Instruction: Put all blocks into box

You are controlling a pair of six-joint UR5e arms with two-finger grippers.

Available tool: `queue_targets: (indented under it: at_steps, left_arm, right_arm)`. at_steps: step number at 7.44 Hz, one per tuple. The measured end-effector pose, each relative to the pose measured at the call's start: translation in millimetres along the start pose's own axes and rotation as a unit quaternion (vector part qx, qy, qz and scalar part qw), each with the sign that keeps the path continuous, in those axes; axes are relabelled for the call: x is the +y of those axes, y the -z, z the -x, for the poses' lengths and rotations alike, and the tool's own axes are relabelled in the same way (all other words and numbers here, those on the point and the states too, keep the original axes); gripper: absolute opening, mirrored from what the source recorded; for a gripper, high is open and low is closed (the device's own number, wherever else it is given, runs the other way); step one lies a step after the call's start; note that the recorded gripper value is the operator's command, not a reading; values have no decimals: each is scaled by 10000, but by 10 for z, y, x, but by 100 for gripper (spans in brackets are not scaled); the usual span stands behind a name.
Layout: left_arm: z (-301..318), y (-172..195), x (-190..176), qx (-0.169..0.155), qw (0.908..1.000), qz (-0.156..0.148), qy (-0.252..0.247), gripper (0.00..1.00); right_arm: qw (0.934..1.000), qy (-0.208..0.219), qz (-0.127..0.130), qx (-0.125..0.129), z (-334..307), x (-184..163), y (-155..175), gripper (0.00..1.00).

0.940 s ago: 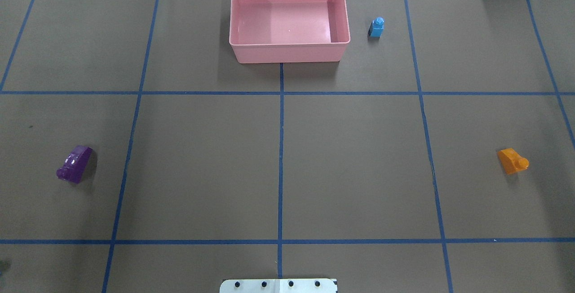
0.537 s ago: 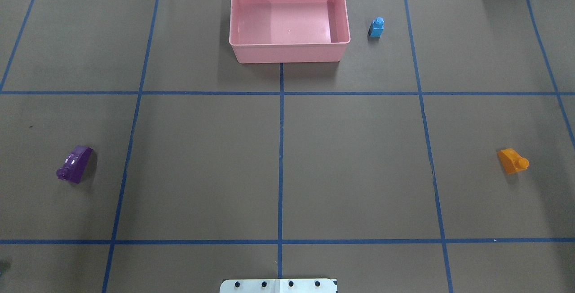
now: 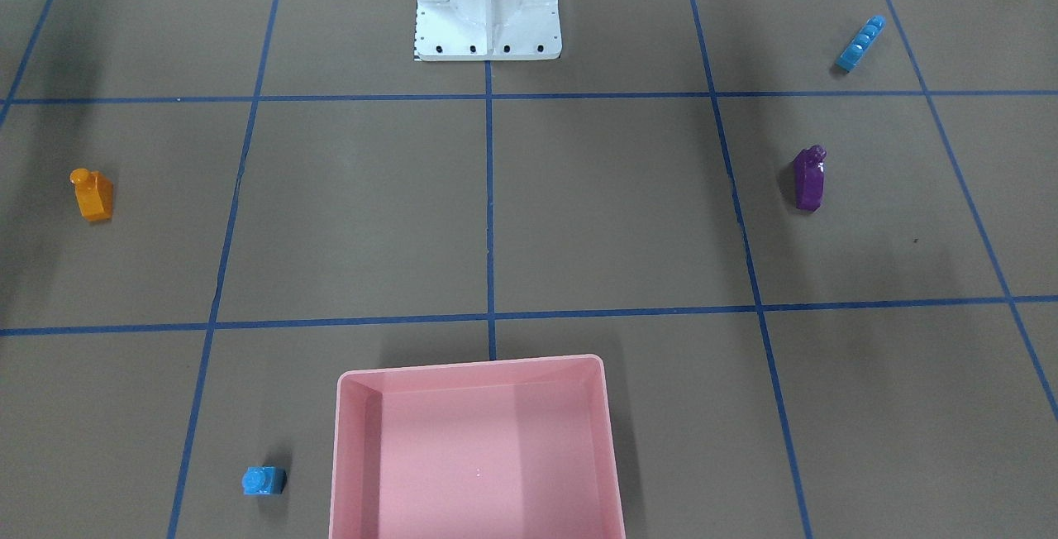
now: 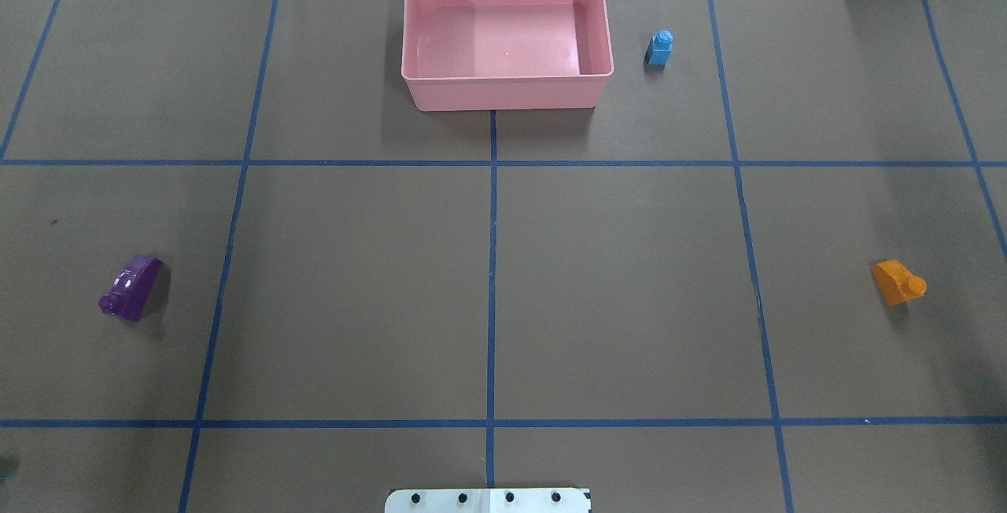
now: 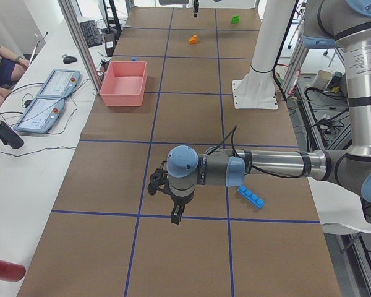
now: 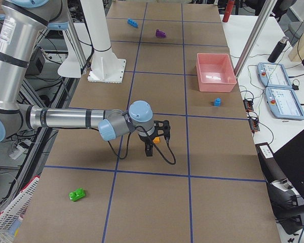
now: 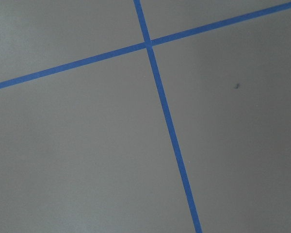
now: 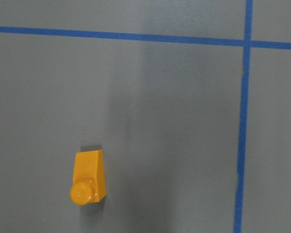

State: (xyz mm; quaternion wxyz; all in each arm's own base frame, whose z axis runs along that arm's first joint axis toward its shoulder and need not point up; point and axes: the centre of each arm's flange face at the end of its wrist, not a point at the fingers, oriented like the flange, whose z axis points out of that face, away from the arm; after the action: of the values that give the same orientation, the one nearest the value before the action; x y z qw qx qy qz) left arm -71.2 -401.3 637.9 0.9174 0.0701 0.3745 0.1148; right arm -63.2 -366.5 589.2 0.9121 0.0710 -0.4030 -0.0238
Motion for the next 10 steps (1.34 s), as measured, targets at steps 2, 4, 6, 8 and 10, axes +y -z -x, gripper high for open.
queue_targets:
  at_steps: [2,4,6,8,10]
  left_arm:
    - [13,-22,37,2,10000,-20,-17,100]
    - [29,-53,93,8,10000,-19,-14,100]
    - [48,-86,145,3,10000,-34,-31,100]
    - [66,-113,164,1,10000,-29,-34,100]
    - [77,-128,172,7,10000,-23,-28,100]
  right_arm:
    - [9995,269,94,163,360,75,-434,100]
    - [9984,502,132,228,609,95,-842,100]
    - [9979,574,138,250,852,84,-1085,86]
    - [9976,593,182,302,874,113,-1198,72]
    - [9975,598,199,322,845,122,-1237,30]
